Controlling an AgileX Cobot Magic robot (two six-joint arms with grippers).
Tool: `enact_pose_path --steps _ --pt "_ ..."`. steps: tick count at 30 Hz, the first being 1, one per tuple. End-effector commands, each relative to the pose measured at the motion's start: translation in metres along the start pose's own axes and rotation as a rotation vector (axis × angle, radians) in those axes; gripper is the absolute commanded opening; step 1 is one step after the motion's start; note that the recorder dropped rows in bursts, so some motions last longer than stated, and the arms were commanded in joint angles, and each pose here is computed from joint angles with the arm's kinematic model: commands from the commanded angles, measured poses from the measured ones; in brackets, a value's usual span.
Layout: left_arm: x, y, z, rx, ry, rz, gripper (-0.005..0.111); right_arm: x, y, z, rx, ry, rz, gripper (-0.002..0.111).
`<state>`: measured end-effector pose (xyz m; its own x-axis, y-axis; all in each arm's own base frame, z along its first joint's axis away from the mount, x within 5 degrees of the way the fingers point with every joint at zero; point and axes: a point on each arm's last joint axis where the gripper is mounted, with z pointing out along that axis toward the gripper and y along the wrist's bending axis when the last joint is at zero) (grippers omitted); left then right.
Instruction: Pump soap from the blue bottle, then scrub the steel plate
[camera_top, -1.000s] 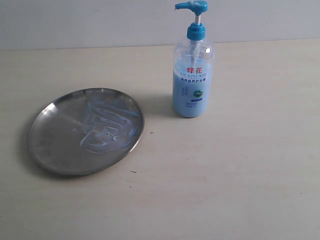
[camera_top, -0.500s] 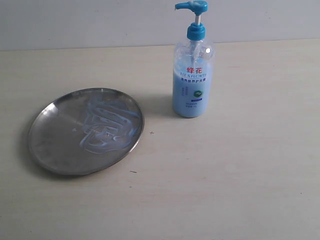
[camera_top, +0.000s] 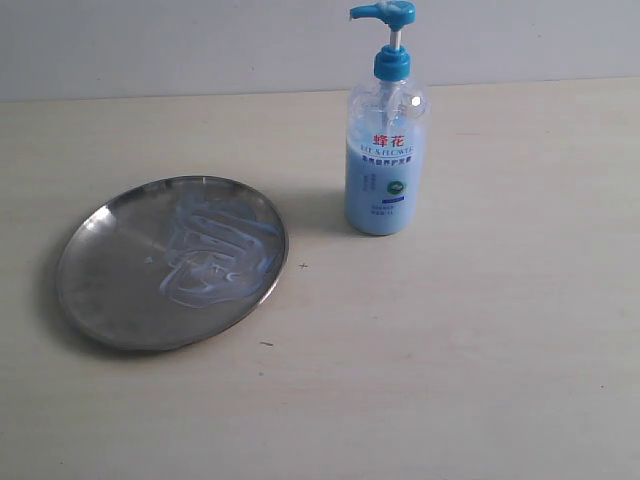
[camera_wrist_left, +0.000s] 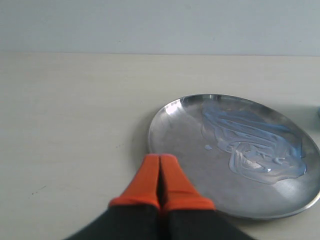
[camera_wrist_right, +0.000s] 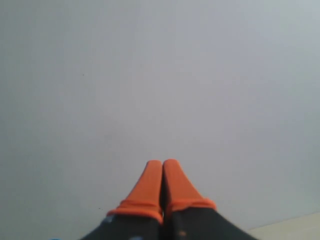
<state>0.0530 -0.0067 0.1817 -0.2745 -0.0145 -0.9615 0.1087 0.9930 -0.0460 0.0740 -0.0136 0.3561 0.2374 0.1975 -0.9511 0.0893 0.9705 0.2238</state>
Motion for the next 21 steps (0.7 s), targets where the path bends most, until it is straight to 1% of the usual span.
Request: enact_pose_path --steps 1,5,10,13,17,21 --pt "0.0 0.0 0.0 -0.002 -0.009 0.009 0.0 0.001 0.004 -0.004 -0.058 -0.007 -0.021 0.0" --pt "0.0 0.0 0.0 -0.002 -0.009 0.009 0.0 0.001 0.011 -0.004 -0.129 -0.003 -0.041 0.0" --pt "0.0 0.0 0.0 -0.002 -0.009 0.009 0.0 0.001 0.011 -0.004 -0.136 -0.002 -0.039 0.0" --pt "0.0 0.0 0.0 -0.002 -0.009 0.009 0.0 0.011 0.01 -0.004 -0.141 0.017 -0.107 0.0" --pt "0.0 0.0 0.0 -0.002 -0.009 0.009 0.0 0.031 0.013 -0.005 -0.208 0.067 -0.217 0.0" --pt "0.0 0.0 0.0 -0.002 -0.009 0.009 0.0 0.044 0.015 -0.009 -0.258 0.157 -0.289 0.0"
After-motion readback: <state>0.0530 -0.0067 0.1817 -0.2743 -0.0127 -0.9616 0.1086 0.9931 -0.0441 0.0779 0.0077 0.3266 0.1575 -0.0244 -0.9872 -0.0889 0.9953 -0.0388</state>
